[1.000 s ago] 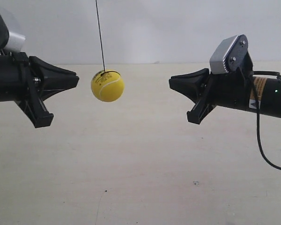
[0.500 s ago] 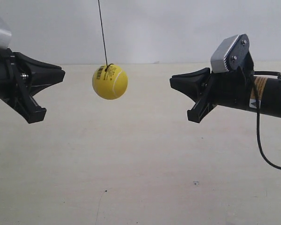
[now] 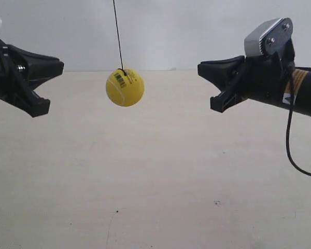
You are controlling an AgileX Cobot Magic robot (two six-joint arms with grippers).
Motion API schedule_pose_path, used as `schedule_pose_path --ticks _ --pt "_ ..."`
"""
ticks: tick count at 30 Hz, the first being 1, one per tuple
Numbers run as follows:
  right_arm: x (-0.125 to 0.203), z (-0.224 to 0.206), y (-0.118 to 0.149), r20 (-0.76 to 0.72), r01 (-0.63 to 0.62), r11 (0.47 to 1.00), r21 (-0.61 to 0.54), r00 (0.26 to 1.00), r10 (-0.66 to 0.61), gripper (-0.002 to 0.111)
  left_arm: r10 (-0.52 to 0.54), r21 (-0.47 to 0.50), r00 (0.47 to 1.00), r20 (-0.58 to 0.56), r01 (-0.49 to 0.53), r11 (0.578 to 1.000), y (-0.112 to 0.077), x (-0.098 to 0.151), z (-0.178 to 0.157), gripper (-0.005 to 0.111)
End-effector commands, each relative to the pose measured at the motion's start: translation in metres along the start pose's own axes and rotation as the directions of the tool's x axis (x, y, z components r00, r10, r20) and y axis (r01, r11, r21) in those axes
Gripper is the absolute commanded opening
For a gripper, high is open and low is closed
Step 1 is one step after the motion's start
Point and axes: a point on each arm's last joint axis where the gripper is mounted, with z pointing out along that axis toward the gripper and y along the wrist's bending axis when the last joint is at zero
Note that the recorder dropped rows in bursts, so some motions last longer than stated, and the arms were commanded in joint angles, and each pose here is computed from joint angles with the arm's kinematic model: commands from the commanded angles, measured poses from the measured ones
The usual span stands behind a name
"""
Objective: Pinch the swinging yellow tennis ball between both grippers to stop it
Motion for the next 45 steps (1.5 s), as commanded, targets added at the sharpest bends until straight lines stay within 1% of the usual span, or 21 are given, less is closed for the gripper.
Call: schedule_pose_path --ticks 1,5,8,10,14,16,19,21,24,27,30,33,37,39,41,43,45 --pt "-0.033 -0.016 -0.007 0.080 -0.044 0.989 0.139 0.996 0.033 0.000 -0.038 -0.065 0.995 0.096 0.044 0.997 0.006 -0.024 -0.013 0.005" --pt "-0.071 -0.038 -0.004 0.159 -0.043 0.973 0.227 0.987 0.007 0.000 -0.024 -0.102 0.979 0.203 0.046 0.994 0.006 -0.048 -0.036 0.005" --pt "-0.097 -0.057 0.002 0.204 -0.029 0.958 0.284 0.978 -0.031 0.000 -0.018 -0.130 0.954 0.298 0.059 0.990 0.004 -0.066 -0.060 0.005" --pt "-0.115 -0.072 0.007 0.237 -0.011 0.946 0.324 0.969 -0.070 0.000 0.005 -0.157 0.931 0.366 0.057 0.986 0.001 -0.079 -0.079 0.005" --pt "-0.142 -0.100 0.018 0.268 0.031 0.912 0.409 0.951 -0.152 0.000 0.063 -0.244 0.880 0.471 0.062 0.968 -0.004 -0.100 -0.123 0.005" --pt "-0.151 -0.112 0.021 0.251 0.039 0.891 0.452 0.953 -0.169 0.000 0.114 -0.302 0.859 0.498 0.048 0.952 -0.006 -0.108 -0.144 0.005" --pt "-0.166 -0.131 0.028 0.227 0.048 0.861 0.507 0.956 -0.187 0.000 0.167 -0.392 0.827 0.536 0.070 0.917 -0.012 -0.116 -0.183 0.005" --pt "-0.177 -0.145 0.034 0.229 0.059 0.842 0.536 0.950 -0.212 0.000 0.206 -0.459 0.814 0.542 0.081 0.885 -0.017 -0.114 -0.207 0.005" --pt "-0.190 -0.167 0.048 0.251 0.087 0.820 0.566 0.929 -0.272 0.000 0.227 -0.532 0.800 0.555 0.132 0.836 -0.024 -0.108 -0.240 0.005" --pt "-0.199 -0.190 0.063 0.263 0.112 0.791 0.601 0.907 -0.328 0.000 0.250 -0.576 0.772 0.585 0.179 0.797 -0.034 -0.101 -0.270 0.005" --pt "-0.205 -0.215 0.078 0.274 0.115 0.763 0.637 0.890 -0.364 0.000 0.276 -0.580 0.719 0.638 0.212 0.787 -0.047 -0.091 -0.294 0.005" --pt "-0.209 -0.239 0.094 0.286 0.112 0.735 0.669 0.873 -0.394 0.000 0.281 -0.569 0.678 0.679 0.245 0.785 -0.059 -0.077 -0.309 0.005" --pt "-0.207 -0.266 0.112 0.304 0.097 0.707 0.701 0.855 -0.419 0.000 0.290 -0.568 0.647 0.705 0.271 0.777 -0.071 -0.052 -0.319 0.005" --pt "-0.206 -0.278 0.119 0.305 0.088 0.691 0.717 0.852 -0.425 0.000 0.263 -0.573 0.681 0.684 0.279 0.770 -0.068 -0.045 -0.310 0.005" --pt "-0.203 -0.288 0.125 0.300 0.083 0.676 0.732 0.852 -0.429 0.000 0.209 -0.559 0.698 0.685 0.320 0.765 -0.065 -0.041 -0.306 0.005" --pt "-0.201 -0.294 0.128 0.279 0.089 0.657 0.748 0.857 -0.434 0.000 0.189 -0.549 0.709 0.679 0.320 0.772 -0.064 -0.036 -0.299 0.005" --pt "-0.197 -0.299 0.130 0.260 0.087 0.645 0.760 0.868 -0.423 0.000 0.198 -0.530 0.703 0.683 0.291 0.797 -0.066 -0.035 -0.292 0.005"
